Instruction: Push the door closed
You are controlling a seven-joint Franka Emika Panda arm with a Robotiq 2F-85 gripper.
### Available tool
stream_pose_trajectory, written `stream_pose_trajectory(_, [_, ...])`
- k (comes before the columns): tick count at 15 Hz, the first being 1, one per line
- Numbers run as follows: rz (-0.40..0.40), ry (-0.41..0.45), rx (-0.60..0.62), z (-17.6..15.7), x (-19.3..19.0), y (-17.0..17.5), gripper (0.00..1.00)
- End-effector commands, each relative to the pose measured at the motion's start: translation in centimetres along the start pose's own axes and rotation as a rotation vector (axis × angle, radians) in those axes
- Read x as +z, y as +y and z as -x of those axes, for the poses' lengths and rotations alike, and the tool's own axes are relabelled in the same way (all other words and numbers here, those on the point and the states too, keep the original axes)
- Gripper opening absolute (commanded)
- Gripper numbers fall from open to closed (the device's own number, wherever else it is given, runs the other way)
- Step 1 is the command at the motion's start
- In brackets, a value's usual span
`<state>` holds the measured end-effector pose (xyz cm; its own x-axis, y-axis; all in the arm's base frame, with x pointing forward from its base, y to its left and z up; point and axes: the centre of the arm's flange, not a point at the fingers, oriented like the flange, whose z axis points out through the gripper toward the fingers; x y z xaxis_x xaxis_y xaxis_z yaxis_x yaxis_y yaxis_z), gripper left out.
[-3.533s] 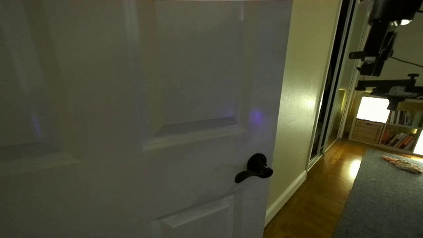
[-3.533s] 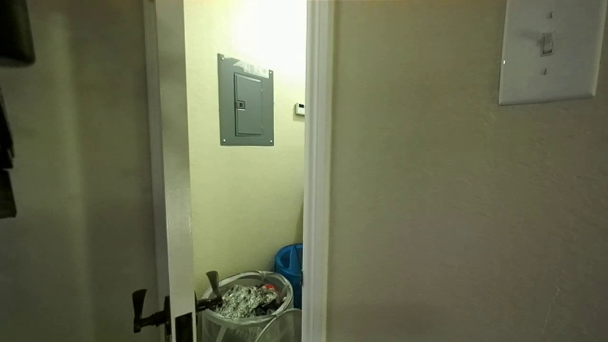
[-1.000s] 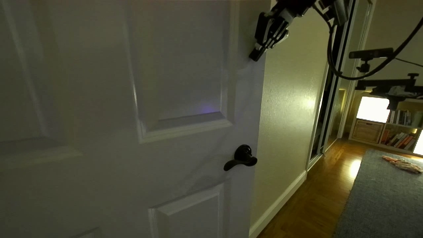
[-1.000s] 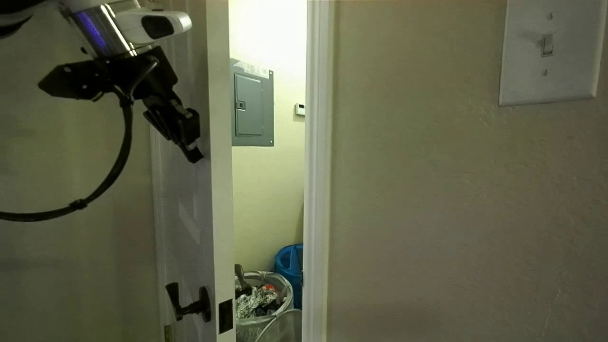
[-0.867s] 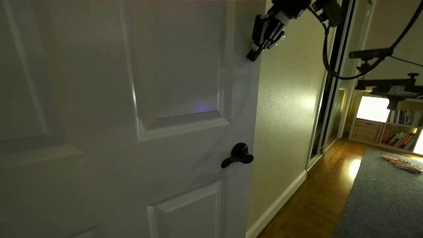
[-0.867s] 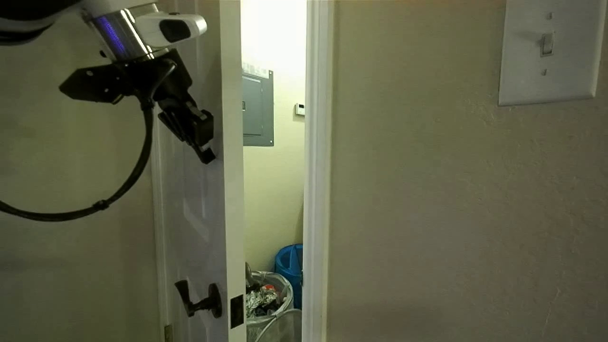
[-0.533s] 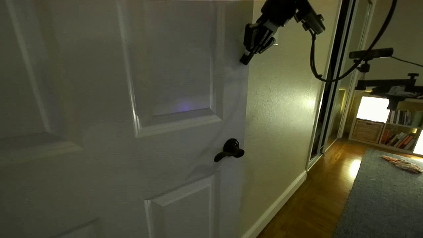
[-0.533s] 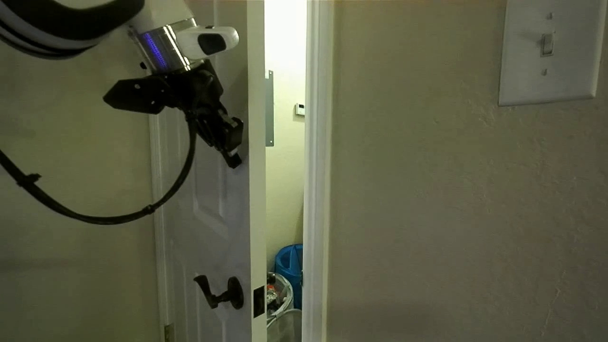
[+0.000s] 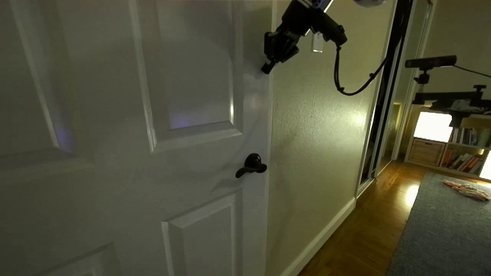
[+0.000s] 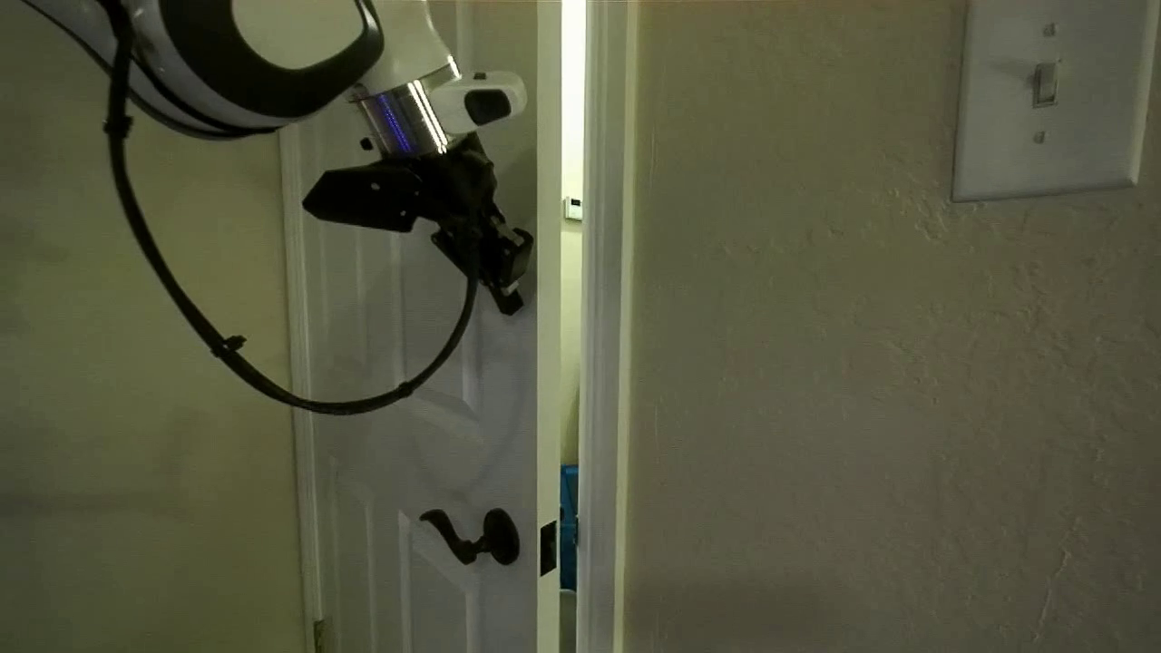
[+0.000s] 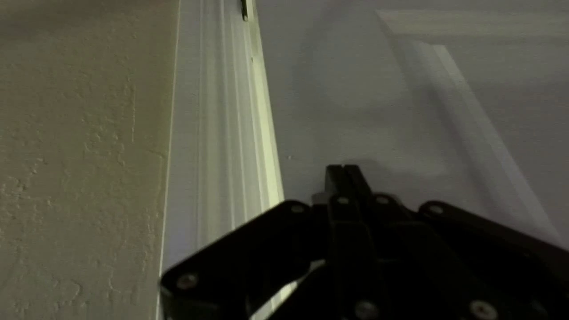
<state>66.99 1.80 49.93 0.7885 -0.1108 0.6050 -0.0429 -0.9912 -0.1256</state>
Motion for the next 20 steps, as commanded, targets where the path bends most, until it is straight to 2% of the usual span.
stream_pose_trajectory(1, [-0.010,0.005,-0.014,-2.7,1.1,0.3,0.05])
stream_pose_trajectory(9, [-0.026,0.025,-0.019,-4.6,3.0,-0.1,0.05])
stream_pose_trajectory(20, [-0.026,-0.002,-0.059,-6.2,4.9,-0.6,0.05])
